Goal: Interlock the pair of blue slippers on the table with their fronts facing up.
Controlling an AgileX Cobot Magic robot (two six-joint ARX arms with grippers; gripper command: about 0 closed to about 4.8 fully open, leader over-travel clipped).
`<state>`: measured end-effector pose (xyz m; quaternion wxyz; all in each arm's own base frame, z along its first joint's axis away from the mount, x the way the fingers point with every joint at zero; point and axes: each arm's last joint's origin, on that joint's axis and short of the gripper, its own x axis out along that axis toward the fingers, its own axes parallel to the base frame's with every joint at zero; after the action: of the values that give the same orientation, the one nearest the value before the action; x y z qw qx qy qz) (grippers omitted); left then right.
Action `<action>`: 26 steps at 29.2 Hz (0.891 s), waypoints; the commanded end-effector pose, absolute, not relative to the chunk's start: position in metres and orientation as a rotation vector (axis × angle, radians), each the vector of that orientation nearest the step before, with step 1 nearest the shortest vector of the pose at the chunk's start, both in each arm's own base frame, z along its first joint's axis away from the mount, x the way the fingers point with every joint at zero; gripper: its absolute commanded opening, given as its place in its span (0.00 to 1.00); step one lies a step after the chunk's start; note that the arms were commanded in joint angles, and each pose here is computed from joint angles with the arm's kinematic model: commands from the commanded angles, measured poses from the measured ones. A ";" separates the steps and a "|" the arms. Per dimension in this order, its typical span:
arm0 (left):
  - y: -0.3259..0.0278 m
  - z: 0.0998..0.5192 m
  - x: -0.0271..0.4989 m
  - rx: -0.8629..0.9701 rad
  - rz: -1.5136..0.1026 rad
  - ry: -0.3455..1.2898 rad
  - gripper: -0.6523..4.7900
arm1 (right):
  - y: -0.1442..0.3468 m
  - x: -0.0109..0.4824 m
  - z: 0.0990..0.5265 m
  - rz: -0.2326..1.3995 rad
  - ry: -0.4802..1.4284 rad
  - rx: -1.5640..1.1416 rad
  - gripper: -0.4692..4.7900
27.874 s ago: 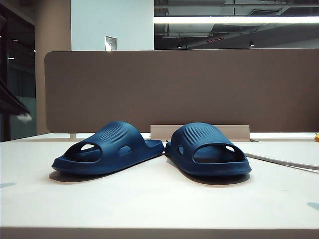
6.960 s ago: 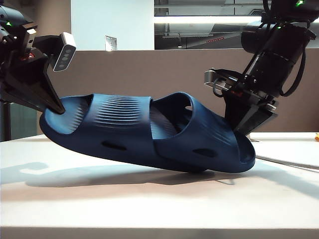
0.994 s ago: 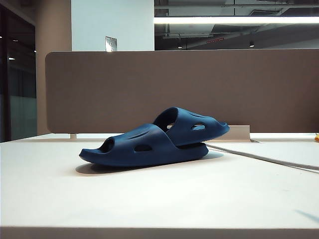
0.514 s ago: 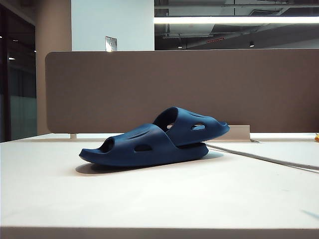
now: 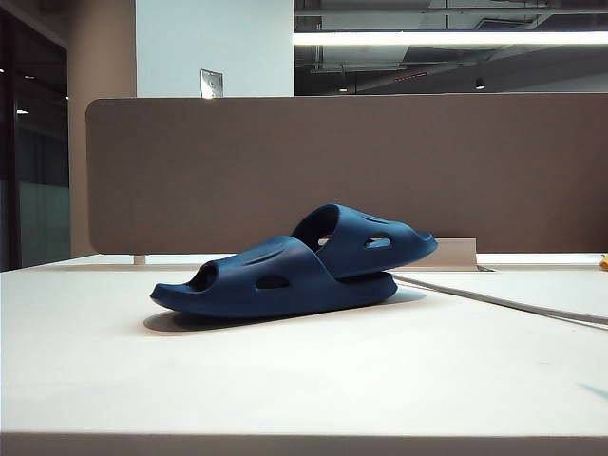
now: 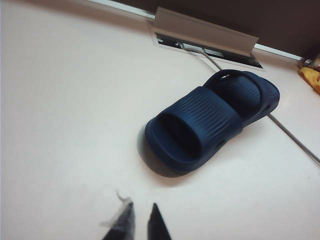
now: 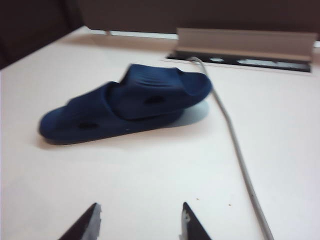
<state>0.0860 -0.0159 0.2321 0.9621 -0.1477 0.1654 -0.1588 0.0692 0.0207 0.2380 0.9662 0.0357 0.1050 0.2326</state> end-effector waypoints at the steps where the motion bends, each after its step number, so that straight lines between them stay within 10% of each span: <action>1: -0.016 0.229 0.088 -0.337 -0.315 0.324 0.11 | 0.021 0.074 0.233 0.468 0.182 0.071 0.30; 5: -0.016 0.225 0.089 -0.349 -0.310 0.336 0.11 | 0.022 0.078 0.225 0.468 0.185 0.106 0.13; 26: -0.017 0.207 0.102 -0.234 -0.344 0.167 0.11 | 0.025 0.095 0.189 0.478 0.079 0.114 0.13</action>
<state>0.1015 -0.0173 0.2031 0.9698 -0.1425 0.1067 -0.1665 0.0942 0.0249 0.1867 0.9688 0.0585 0.0589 0.2335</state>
